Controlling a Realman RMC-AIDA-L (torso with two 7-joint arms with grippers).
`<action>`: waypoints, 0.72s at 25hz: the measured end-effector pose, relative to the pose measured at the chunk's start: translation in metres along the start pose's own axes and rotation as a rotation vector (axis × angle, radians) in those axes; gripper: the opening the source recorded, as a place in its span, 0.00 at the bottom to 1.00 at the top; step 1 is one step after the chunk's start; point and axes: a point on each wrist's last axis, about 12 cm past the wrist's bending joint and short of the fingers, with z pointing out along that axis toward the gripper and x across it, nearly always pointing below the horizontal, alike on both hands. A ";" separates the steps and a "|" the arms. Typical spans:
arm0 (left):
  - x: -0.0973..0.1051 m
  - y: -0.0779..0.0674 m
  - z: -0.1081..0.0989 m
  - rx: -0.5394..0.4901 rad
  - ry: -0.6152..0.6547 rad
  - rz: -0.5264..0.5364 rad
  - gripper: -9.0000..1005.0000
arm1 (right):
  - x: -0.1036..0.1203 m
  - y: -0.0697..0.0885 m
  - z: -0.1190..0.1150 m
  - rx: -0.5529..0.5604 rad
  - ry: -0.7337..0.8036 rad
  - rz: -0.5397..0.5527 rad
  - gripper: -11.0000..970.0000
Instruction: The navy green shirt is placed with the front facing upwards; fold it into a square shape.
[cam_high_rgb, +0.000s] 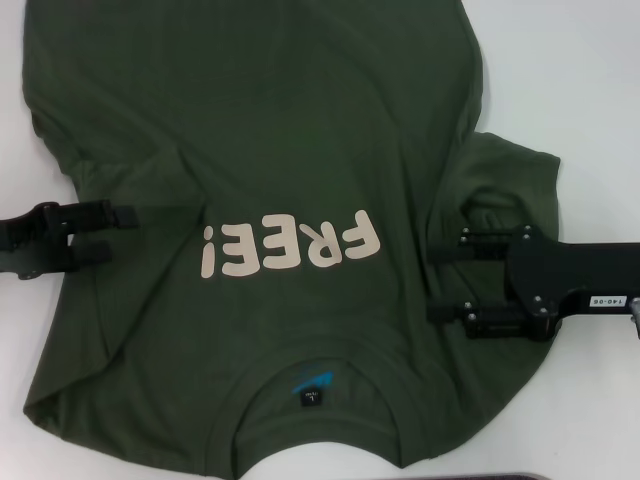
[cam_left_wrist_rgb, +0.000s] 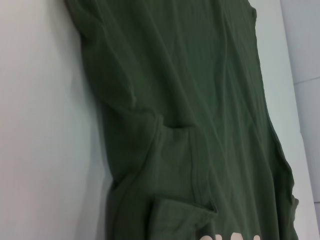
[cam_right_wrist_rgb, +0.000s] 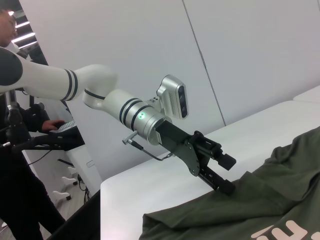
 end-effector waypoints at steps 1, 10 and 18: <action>0.000 0.000 0.000 0.001 0.003 0.001 0.82 | 0.000 0.000 0.000 0.000 0.000 0.000 0.76; -0.004 0.006 -0.010 -0.034 -0.050 -0.022 0.82 | 0.000 0.000 0.000 0.002 0.000 0.001 0.76; -0.004 0.008 -0.008 -0.053 -0.057 -0.023 0.82 | 0.000 0.000 0.000 0.001 0.001 0.000 0.76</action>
